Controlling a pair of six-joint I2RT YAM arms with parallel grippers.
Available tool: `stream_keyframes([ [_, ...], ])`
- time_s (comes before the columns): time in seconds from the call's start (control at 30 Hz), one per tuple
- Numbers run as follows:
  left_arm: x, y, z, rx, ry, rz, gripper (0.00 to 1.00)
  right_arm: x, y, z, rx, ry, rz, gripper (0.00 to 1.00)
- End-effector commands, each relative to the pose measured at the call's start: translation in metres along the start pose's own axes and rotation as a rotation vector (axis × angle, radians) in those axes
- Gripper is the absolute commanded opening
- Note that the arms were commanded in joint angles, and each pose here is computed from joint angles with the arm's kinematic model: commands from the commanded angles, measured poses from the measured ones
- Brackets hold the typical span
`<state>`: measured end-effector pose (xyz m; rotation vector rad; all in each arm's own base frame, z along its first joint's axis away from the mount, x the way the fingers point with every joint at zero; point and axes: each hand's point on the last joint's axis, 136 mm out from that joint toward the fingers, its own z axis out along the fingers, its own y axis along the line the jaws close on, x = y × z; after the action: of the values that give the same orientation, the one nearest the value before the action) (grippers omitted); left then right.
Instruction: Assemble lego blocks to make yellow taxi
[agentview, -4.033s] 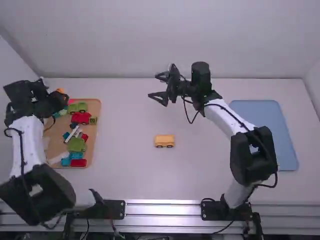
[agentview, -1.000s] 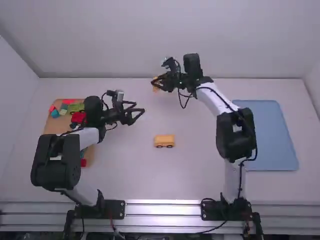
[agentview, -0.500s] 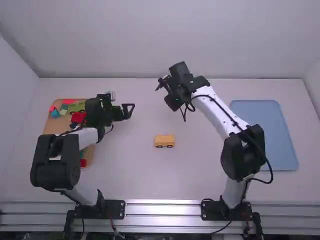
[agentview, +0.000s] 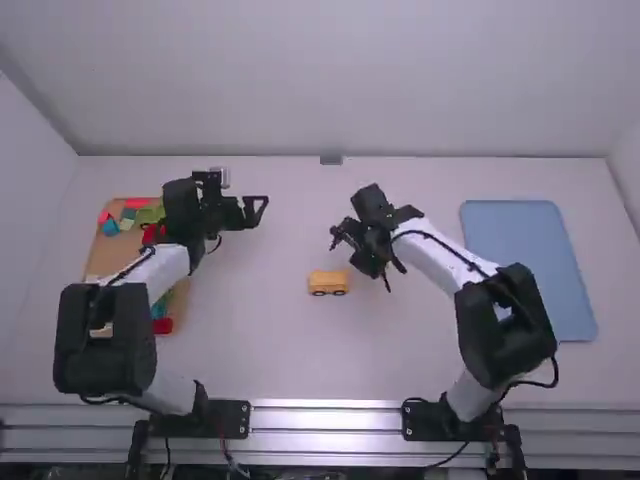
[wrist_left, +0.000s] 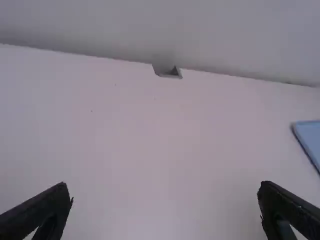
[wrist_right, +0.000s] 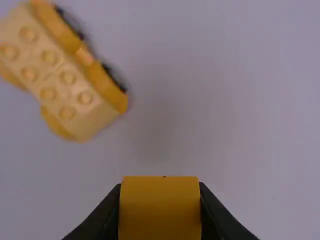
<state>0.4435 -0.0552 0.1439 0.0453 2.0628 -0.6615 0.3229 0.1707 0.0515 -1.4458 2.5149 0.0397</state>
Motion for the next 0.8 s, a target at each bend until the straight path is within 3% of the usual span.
stream_keyframes([
  [0.0, -0.017, -0.008, -0.004, 0.006, -0.021, 0.043, 0.99, 0.012, 0.006, 0.001, -0.072, -0.025, -0.127, 0.34],
  [0.17, -0.013, -0.009, -0.004, 0.007, 0.006, 0.050, 0.99, 0.032, 0.005, 0.020, -0.116, 0.026, -0.273, 0.33],
  [0.37, -0.011, -0.016, -0.005, 0.052, 0.016, 0.083, 0.99, 0.033, 0.007, 0.026, -0.131, 0.026, -0.378, 0.41],
  [0.43, -0.011, -0.016, -0.005, 0.052, 0.016, 0.083, 0.99, 0.036, 0.009, 0.028, -0.135, 0.033, -0.411, 0.48],
  [0.57, -0.010, -0.016, -0.005, 0.052, 0.020, 0.080, 0.99, 0.039, 0.013, 0.030, -0.152, 0.033, -0.450, 0.48],
  [0.73, -0.010, -0.016, -0.005, 0.050, 0.023, 0.078, 0.99, 0.020, 0.001, 0.023, -0.085, -0.024, -0.373, 0.58],
  [0.77, -0.011, -0.016, -0.005, 0.050, 0.017, 0.072, 0.99, 0.012, 0.003, 0.013, -0.084, -0.060, -0.370, 0.73],
])
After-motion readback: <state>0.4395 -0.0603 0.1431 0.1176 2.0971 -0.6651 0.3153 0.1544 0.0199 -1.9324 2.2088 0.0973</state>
